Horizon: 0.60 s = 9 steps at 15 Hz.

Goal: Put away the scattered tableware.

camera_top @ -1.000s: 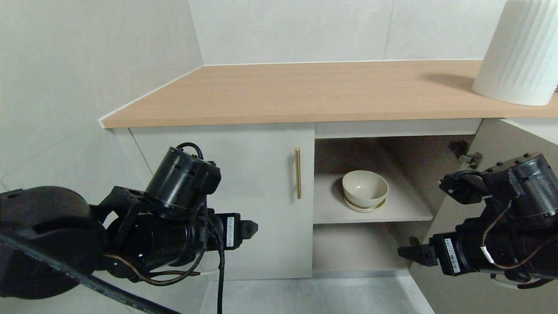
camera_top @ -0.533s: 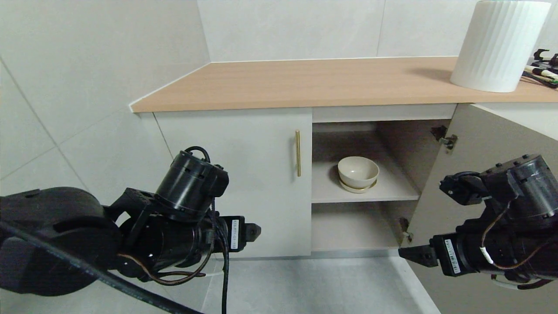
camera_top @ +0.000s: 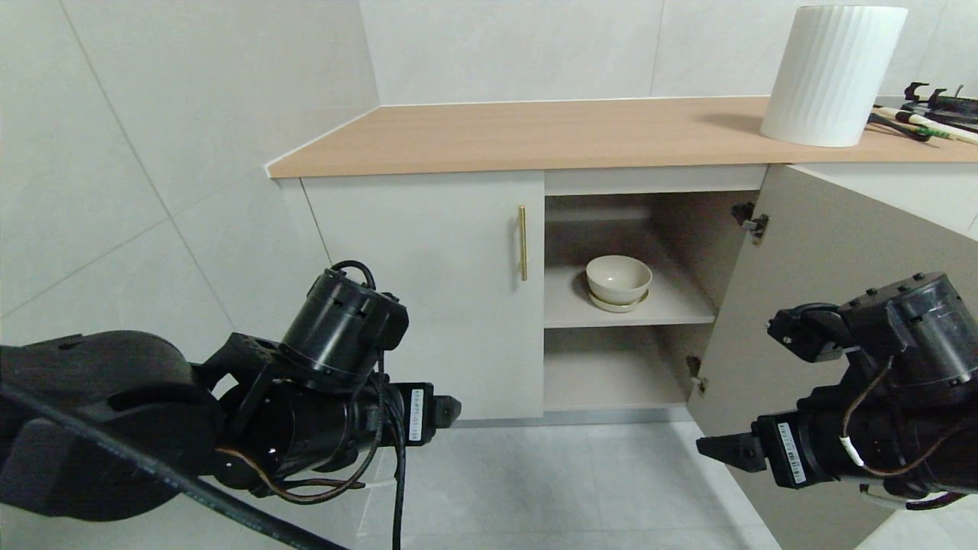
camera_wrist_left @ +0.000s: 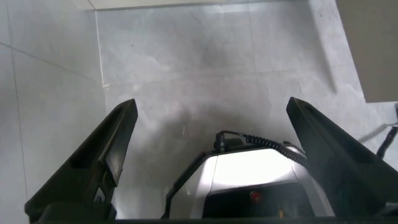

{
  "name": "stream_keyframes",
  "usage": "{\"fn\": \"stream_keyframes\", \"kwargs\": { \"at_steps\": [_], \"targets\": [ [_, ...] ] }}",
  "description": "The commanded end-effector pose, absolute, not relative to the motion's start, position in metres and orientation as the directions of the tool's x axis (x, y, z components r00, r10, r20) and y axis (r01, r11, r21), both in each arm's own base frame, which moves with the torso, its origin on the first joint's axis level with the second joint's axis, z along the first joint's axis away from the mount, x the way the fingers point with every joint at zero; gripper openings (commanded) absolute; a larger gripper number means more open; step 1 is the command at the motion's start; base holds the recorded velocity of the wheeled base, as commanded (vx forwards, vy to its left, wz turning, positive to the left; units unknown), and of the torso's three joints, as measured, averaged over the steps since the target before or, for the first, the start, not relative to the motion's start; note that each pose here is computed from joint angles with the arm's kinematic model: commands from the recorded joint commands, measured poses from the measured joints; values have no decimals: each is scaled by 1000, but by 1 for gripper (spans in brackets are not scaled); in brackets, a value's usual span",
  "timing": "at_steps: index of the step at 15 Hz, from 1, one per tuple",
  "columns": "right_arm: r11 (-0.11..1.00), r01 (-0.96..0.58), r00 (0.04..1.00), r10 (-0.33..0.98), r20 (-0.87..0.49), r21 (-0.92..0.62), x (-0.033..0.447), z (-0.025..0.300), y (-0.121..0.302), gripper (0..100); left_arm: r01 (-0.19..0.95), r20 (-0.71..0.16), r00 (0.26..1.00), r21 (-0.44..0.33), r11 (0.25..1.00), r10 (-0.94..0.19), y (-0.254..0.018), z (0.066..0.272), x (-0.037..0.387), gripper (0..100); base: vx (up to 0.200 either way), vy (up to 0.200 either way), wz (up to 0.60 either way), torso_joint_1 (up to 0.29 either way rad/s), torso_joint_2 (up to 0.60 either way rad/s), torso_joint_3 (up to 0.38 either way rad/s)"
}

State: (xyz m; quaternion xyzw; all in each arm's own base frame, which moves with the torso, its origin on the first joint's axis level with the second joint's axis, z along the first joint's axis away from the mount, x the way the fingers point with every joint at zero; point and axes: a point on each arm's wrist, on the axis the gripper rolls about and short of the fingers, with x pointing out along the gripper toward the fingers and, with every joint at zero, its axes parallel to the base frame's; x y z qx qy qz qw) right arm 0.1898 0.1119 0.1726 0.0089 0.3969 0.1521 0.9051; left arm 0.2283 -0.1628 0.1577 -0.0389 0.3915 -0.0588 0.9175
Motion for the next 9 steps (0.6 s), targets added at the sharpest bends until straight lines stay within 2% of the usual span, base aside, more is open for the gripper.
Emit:
{"fn": "stream_keyframes", "kwargs": {
  "at_steps": [1, 5, 9],
  "targets": [
    [954, -268, 635, 280, -720, 135, 190, 171, 112, 100, 78, -716, 685, -113, 991, -135, -163, 157, 229, 100, 0, 0, 0, 0, 0, 0],
    [954, -267, 637, 280, -718, 135, 190, 172, 112, 100, 80, -715, 686, -111, 991, -136, -163, 157, 229, 100, 0, 0, 0, 0, 0, 0],
    [953, -275, 622, 278, -732, 128, 179, 178, 106, 100, 92, -716, 685, -100, 991, -136, -164, 157, 227, 100, 0, -200, 0, 2, -1, 6]
  ]
}}
